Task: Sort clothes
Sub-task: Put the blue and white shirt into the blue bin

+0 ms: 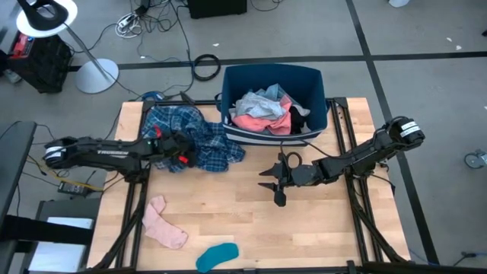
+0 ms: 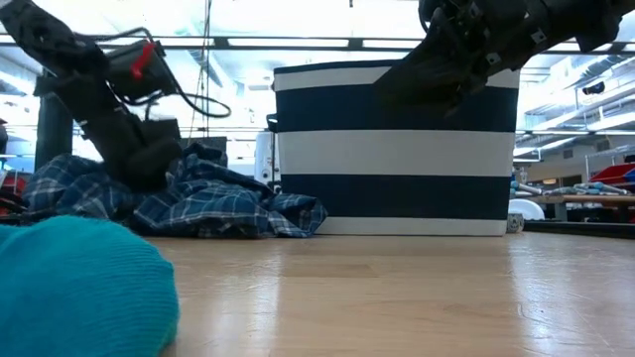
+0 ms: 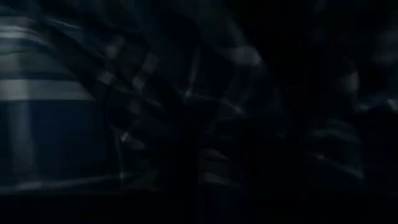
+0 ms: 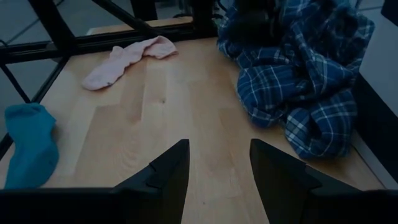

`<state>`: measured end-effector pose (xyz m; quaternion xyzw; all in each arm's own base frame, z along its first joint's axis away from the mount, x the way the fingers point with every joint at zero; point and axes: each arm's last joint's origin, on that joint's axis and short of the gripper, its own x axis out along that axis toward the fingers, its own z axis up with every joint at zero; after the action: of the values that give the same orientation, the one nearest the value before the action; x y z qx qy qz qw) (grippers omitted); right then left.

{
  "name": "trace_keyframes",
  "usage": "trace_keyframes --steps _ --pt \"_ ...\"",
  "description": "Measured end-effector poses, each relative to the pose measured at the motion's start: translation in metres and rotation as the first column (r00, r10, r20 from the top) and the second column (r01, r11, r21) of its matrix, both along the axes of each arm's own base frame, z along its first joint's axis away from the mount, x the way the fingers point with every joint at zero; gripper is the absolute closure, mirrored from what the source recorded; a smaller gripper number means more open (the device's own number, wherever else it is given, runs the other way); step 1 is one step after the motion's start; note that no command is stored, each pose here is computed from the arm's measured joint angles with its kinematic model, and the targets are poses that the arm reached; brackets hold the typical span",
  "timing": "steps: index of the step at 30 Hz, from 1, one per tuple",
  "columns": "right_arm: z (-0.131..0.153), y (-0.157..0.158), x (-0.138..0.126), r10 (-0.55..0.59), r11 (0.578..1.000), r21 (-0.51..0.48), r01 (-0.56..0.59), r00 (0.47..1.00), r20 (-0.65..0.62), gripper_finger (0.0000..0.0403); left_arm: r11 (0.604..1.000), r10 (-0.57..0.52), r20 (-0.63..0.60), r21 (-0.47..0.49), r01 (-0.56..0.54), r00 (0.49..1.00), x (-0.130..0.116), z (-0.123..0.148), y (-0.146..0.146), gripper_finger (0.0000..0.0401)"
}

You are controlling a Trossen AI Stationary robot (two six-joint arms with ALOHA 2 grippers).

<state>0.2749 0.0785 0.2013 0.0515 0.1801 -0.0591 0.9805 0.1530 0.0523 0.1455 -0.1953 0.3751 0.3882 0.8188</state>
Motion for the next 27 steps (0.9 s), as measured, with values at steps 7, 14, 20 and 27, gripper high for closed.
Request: trace_keyframes --steps 7,14,20,27 --pt "0.000 0.000 0.000 0.002 1.000 0.000 -0.002 1.000 0.000 0.0231 0.995 -0.088 0.110 -0.046 0.093 0.990 0.015 -0.006 0.000 0.0393" --pt "-0.001 0.000 0.000 0.002 1.000 -0.002 -0.002 1.000 -0.007 0.0235 0.985 -0.170 0.236 0.022 0.169 0.957 0.033 0.035 -0.004 0.0399" --pt "-0.015 -0.003 -0.009 -0.006 1.000 0.017 0.006 1.000 -0.004 0.0241 0.970 -0.241 0.266 0.096 0.224 0.933 0.040 0.079 -0.013 0.0400" --pt "-0.041 -0.011 -0.033 -0.014 0.998 0.068 0.007 0.995 0.103 0.0251 0.950 -0.284 0.254 0.203 0.236 0.925 0.044 0.129 -0.027 0.0401"
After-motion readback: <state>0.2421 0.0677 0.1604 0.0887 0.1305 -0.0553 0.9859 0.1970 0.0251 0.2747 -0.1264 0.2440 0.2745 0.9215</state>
